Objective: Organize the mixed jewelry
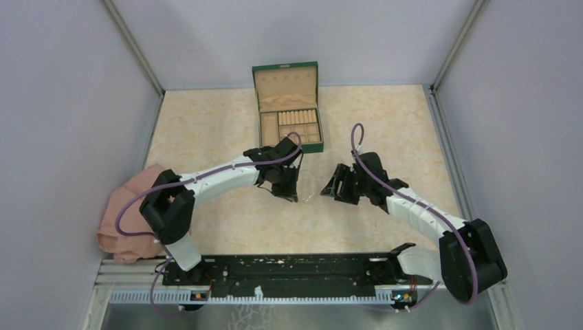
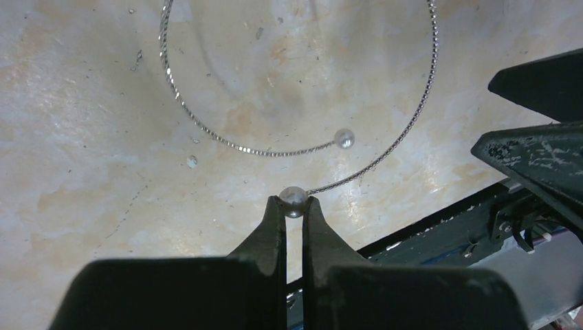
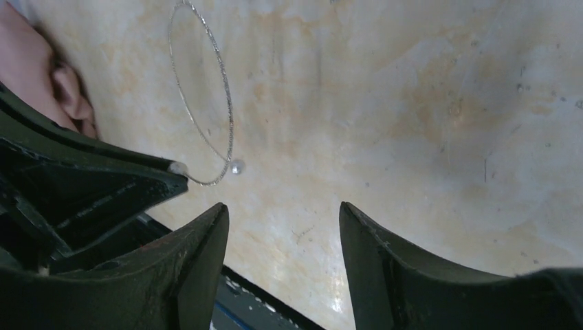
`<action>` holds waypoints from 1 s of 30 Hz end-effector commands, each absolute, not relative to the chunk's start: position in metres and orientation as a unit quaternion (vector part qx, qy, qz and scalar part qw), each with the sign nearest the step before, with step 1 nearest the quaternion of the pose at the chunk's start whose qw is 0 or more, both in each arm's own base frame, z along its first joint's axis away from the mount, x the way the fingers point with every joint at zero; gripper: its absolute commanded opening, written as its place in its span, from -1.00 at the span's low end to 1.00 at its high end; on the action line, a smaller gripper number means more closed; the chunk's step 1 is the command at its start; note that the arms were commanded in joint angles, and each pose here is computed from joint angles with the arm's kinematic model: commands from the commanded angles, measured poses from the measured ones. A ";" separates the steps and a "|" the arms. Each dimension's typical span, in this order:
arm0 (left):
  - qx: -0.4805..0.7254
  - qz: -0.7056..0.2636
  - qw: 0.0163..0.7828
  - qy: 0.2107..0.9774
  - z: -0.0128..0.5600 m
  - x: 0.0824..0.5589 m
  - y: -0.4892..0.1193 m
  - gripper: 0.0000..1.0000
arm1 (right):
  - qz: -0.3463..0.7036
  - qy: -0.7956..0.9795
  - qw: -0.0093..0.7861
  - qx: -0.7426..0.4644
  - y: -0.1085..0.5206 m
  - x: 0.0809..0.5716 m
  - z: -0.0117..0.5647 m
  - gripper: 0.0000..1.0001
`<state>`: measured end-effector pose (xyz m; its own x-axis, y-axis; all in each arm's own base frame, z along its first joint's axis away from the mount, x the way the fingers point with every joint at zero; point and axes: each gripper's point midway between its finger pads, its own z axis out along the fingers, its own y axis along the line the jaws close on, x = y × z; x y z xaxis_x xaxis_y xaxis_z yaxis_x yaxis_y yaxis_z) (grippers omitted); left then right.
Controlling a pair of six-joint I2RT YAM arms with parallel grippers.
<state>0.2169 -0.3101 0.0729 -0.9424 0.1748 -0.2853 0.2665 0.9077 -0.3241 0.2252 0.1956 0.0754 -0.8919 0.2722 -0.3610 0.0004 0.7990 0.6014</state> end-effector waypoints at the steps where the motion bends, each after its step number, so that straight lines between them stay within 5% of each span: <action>1: 0.128 -0.214 0.151 0.957 0.094 0.220 -0.321 -1.00 | 0.412 0.873 0.248 0.087 0.213 0.246 0.108 0.20; 15: 0.132 -0.224 0.169 0.951 0.106 0.224 -0.324 -1.00 | 0.477 0.843 0.233 0.091 0.238 0.264 0.109 0.12; 26: 0.142 -0.228 0.182 0.946 0.113 0.228 -0.326 -1.00 | 0.489 0.835 0.234 0.088 0.246 0.277 0.112 -0.96; 28: 0.143 -0.229 0.186 0.945 0.115 0.229 -0.326 -1.00 | 0.485 0.837 0.237 0.085 0.246 0.278 0.113 -1.00; 30: 0.149 -0.232 0.193 0.942 0.120 0.231 -0.327 -0.51 | 0.476 0.840 0.246 0.079 0.244 0.281 0.117 -1.00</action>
